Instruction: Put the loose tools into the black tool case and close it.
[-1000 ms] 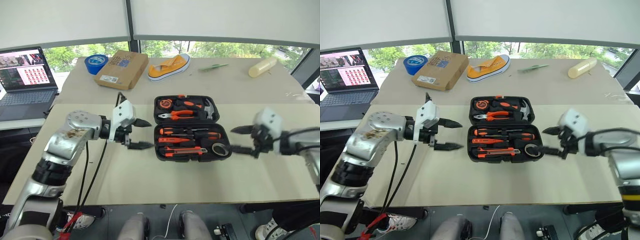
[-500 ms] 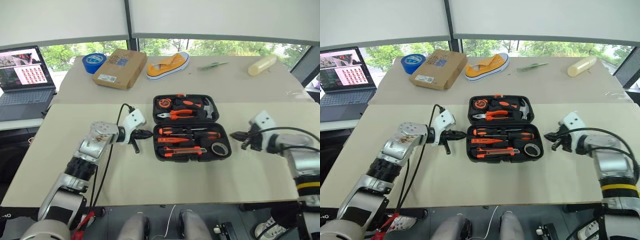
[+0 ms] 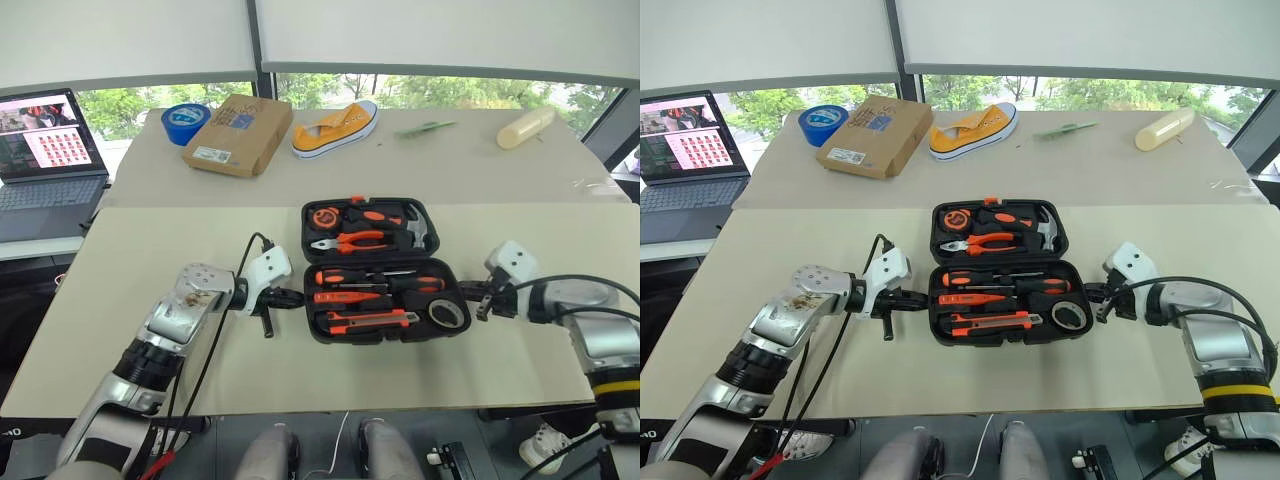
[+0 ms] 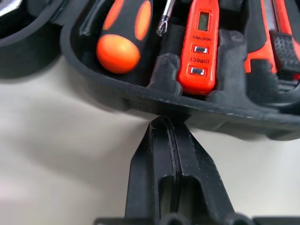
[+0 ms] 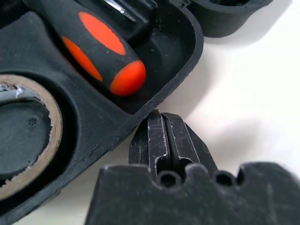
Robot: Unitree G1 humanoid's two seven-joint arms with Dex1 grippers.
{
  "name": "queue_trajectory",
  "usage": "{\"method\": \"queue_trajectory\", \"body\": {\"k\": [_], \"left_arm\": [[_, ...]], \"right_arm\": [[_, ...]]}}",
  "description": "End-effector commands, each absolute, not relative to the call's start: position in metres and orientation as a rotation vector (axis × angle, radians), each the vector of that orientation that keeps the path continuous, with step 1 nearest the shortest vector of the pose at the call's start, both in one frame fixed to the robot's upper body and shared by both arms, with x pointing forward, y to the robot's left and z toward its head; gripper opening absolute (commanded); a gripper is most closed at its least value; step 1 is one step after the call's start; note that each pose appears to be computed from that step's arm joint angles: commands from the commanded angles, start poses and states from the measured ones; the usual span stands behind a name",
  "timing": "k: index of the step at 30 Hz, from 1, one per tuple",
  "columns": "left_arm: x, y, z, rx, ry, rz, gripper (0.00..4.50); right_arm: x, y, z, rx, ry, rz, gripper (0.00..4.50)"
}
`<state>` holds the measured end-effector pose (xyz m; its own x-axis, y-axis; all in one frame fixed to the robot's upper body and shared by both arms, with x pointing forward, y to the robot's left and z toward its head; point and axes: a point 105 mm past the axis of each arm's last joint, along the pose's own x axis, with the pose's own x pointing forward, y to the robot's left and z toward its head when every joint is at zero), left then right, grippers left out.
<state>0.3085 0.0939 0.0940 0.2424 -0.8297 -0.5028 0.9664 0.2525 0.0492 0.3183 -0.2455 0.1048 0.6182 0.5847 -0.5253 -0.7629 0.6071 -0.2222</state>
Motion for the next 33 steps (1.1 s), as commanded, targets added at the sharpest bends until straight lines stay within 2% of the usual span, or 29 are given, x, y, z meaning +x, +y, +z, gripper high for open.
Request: {"method": "queue_trajectory", "body": {"k": [1, 5, 12, 15, 18, 20, 21, 25, 26, 29, 33], "left_arm": [[0.286, 0.081, 0.106, 0.375, 0.357, -1.401, 0.0], [0.286, 0.096, 0.095, 0.404, 0.393, -1.338, 0.0], [0.302, 0.15, 0.076, 0.409, 0.507, -1.051, 0.0], [0.309, 0.169, 0.088, 0.287, 0.521, -0.938, 0.75], [0.323, 0.174, 0.115, 0.127, 0.481, -0.864, 1.87], [0.335, 0.171, 0.136, 0.011, 0.447, -0.828, 2.46], [0.342, 0.168, 0.144, -0.042, 0.435, -0.815, 2.99], [0.367, 0.143, 0.165, -0.196, 0.425, -0.767, 4.4], [0.373, 0.137, 0.167, -0.221, 0.431, -0.755, 4.5], [0.387, 0.123, 0.167, -0.238, 0.447, -0.72, 4.5], [0.408, 0.112, 0.152, -0.212, 0.476, -0.618, 4.5]], "right_arm": [[0.303, -0.227, 0.118, -0.46, 0.357, 0.897, 0.04], [0.287, -0.233, 0.113, -0.458, 0.381, 0.86, 0.04], [0.29, -0.286, 0.107, -0.505, 0.452, 0.568, 0.04], [0.289, -0.295, 0.12, -0.418, 0.438, 0.512, 0.81], [0.295, -0.292, 0.138, -0.32, 0.401, 0.499, 1.9], [0.305, -0.286, 0.152, -0.265, 0.368, 0.497, 2.47], [0.312, -0.281, 0.16, -0.232, 0.349, 0.498, 2.92], [0.344, -0.258, 0.181, -0.13, 0.295, 0.496, 4.28], [0.353, -0.252, 0.185, -0.106, 0.285, 0.499, 4.46], [0.373, -0.239, 0.188, -0.073, 0.29, 0.489, 4.46], [0.403, -0.232, 0.172, -0.126, 0.344, 0.417, 4.46]]}}
